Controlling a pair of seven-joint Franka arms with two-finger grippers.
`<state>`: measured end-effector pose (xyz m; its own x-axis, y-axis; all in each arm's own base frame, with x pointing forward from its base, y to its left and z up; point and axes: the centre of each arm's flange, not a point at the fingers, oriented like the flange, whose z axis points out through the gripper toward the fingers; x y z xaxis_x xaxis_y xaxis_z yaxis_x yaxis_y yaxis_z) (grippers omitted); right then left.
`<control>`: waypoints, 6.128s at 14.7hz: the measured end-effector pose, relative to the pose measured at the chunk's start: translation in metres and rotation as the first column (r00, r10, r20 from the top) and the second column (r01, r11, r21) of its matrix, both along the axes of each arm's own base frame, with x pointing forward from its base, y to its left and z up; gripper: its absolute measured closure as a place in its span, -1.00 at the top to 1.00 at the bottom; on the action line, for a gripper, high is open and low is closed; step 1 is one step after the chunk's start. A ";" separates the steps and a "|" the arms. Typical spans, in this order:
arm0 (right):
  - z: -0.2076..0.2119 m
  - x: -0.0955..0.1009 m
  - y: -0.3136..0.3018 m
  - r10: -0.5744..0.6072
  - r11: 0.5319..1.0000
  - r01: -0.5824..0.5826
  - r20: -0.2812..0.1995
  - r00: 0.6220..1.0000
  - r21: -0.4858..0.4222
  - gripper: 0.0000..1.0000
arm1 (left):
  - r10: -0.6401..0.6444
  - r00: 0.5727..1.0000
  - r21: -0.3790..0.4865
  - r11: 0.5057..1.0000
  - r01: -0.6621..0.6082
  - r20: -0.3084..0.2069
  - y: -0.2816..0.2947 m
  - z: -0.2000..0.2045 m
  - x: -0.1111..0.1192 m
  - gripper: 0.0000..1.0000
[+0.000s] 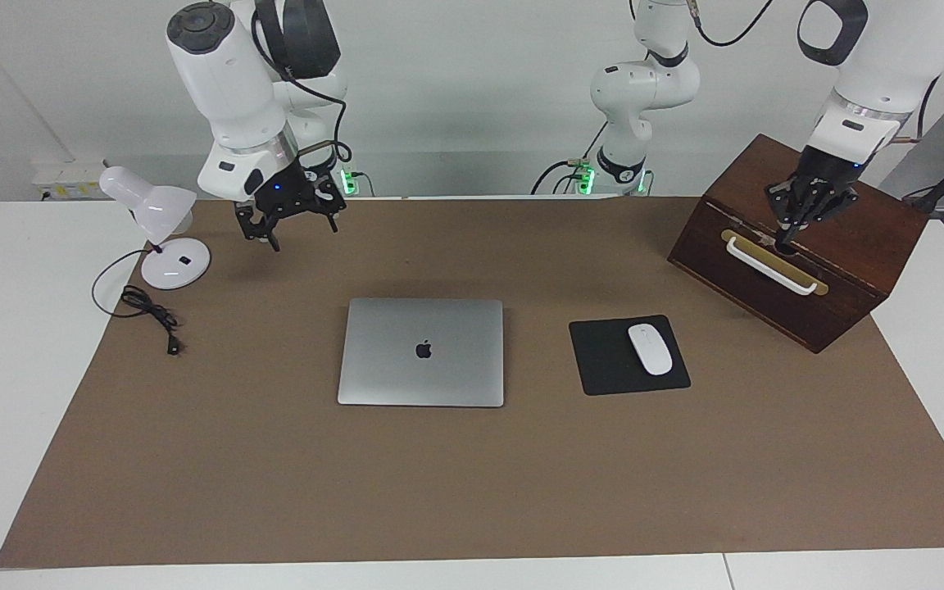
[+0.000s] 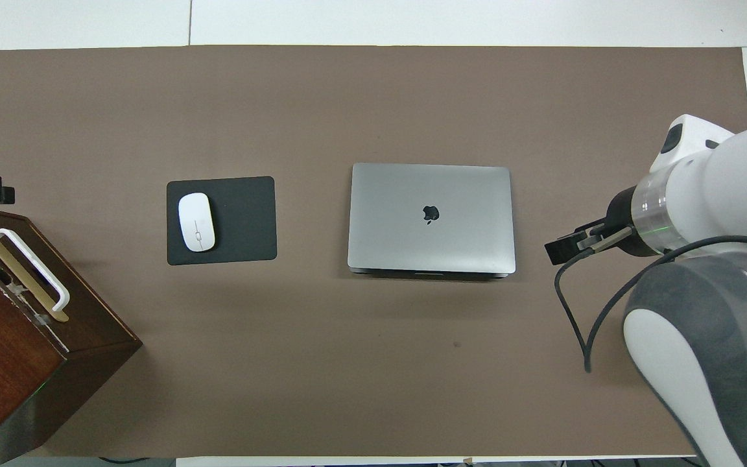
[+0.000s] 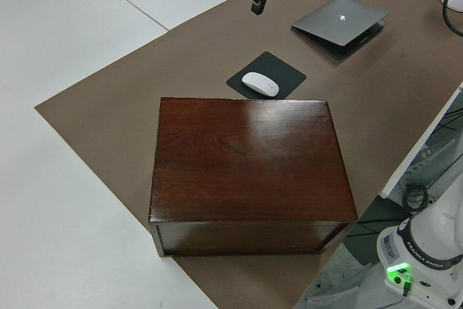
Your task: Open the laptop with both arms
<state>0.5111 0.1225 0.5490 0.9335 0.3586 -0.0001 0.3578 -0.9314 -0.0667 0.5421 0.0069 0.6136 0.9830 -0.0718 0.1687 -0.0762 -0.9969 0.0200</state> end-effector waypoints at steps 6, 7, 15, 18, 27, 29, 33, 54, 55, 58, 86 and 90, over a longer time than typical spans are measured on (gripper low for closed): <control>-0.024 -0.017 0.032 0.066 0.998 -0.066 -0.040 0.997 -0.010 1.00 | -0.125 0.988 0.000 0.992 0.126 0.090 -0.069 -0.033 -0.007 -0.98; -0.028 -0.020 0.037 0.076 0.997 -0.076 -0.039 0.996 -0.010 1.00 | -0.146 0.983 -0.006 0.989 0.147 0.110 -0.084 -0.044 -0.015 -0.98; -0.065 -0.037 0.059 0.126 0.992 -0.126 -0.038 0.991 -0.014 1.00 | -0.273 0.926 -0.032 0.956 0.291 0.263 -0.165 -0.143 -0.107 -0.98; -0.072 -0.047 0.074 0.168 0.985 -0.168 -0.019 0.986 -0.030 1.00 | -0.302 0.893 -0.051 0.940 0.336 0.333 -0.202 -0.174 -0.140 -0.98; -0.118 -0.077 0.120 0.375 0.918 -0.360 0.073 0.924 -0.168 1.00 | -0.248 0.827 -0.149 0.919 0.366 0.504 -0.263 -0.274 -0.181 -0.98; -0.129 -0.081 0.121 0.412 0.899 -0.389 0.090 0.907 -0.200 1.00 | -0.251 0.814 -0.152 0.913 0.379 0.525 -0.269 -0.286 -0.183 -0.98; -0.158 -0.100 0.134 0.527 0.830 -0.485 0.102 0.844 -0.276 1.00 | -0.293 0.810 -0.146 0.897 0.416 0.509 -0.285 -0.311 -0.195 -0.98; -0.193 -0.103 0.144 0.578 0.800 -0.533 0.114 0.808 -0.277 1.00 | -0.313 0.812 -0.168 0.881 0.442 0.492 -0.349 -0.341 -0.168 -0.98; -0.193 -0.103 0.145 0.578 0.800 -0.533 0.117 0.807 -0.277 1.00 | -0.312 0.813 -0.168 0.882 0.441 0.492 -0.349 -0.342 -0.167 -0.98; -0.193 -0.103 0.145 0.579 0.800 -0.533 0.120 0.807 -0.276 1.00 | -0.313 0.815 -0.167 0.883 0.439 0.489 -0.349 -0.344 -0.167 -0.98; -0.222 -0.066 0.145 0.575 0.811 -0.523 0.196 0.794 -0.261 1.00 | -0.309 0.811 -0.165 0.884 0.438 0.497 -0.351 -0.346 -0.159 -0.98; -0.222 -0.066 0.145 0.575 0.811 -0.523 0.196 0.794 -0.261 1.00 | -0.309 0.811 -0.165 0.884 0.438 0.497 -0.351 -0.346 -0.159 -0.98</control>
<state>0.4452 0.2677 0.3268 0.5539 0.8278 0.0893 0.7920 -0.5569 0.2501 0.3829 -0.3440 0.2677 0.7000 -0.3082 0.6442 -0.5064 -0.8503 0.1435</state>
